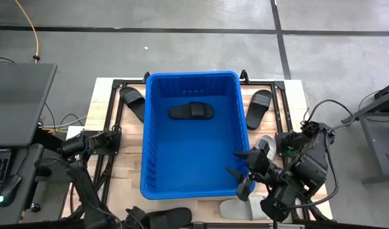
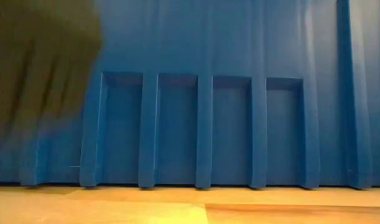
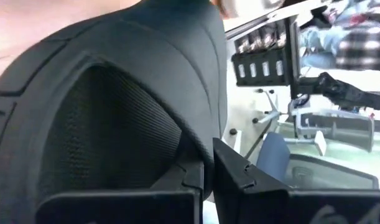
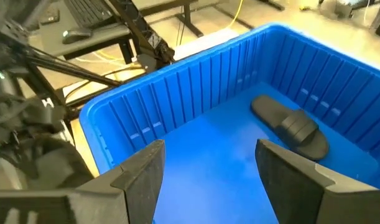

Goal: Pick and place slides into bin
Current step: Put the black slide into the blue bin

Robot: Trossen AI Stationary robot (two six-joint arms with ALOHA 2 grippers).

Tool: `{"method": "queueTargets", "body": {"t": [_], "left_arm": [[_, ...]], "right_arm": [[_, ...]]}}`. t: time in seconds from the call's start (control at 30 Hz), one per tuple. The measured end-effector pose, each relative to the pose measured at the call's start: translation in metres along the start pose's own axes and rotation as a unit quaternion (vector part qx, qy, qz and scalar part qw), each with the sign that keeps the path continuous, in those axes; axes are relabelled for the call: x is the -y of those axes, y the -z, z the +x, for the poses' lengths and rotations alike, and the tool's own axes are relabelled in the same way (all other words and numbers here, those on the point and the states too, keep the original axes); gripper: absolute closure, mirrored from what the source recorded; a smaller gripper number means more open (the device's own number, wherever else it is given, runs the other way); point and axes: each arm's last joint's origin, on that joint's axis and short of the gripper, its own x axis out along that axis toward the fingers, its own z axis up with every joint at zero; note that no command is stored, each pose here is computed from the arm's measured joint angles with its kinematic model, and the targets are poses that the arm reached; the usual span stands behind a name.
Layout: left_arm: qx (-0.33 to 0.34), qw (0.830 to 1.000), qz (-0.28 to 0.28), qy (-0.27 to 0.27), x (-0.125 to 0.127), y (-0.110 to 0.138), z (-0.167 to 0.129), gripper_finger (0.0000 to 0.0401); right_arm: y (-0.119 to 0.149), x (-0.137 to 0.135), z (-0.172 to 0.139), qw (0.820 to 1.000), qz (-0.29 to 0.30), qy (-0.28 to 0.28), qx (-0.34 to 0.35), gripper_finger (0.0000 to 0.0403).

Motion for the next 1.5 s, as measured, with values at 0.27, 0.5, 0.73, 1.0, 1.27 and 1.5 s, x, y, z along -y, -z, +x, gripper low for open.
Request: {"method": "queueTargets", "body": {"t": [0.27, 0.5, 0.73, 1.0, 1.27, 1.5], "left_arm": [[-0.027, 0.998, 0.052, -0.039, 0.048, -0.007, -0.041, 0.0400], [-0.048, 0.997, 0.061, -0.005, 0.094, -0.020, -0.083, 0.0401], [0.004, 0.995, 0.076, 0.058, 0.124, -0.038, -0.110, 0.0401], [0.158, 0.976, 0.127, 0.085, 0.136, -0.073, -0.134, 0.0401], [0.228, 0.955, 0.191, -0.007, 0.141, -0.120, -0.104, 0.0401], [0.225, 0.933, 0.272, -0.065, 0.155, -0.164, -0.100, 0.0401]], "right_arm": [[-0.005, 0.004, 0.011, 1.000, 0.005, 0.007, -0.025, 0.0162], [-0.008, 0.008, 0.019, 0.998, 0.003, 0.005, -0.057, 0.0162], [-0.008, 0.007, 0.019, 0.998, -0.004, 0.002, -0.059, 0.0162], [-0.007, 0.003, 0.012, 0.998, 0.020, -0.023, -0.059, 0.0163], [-0.019, 0.006, 0.025, 0.998, 0.049, -0.013, -0.036, 0.0162], [-0.052, 0.037, 0.055, 0.996, 0.052, -0.011, -0.069, 0.0162]]}}
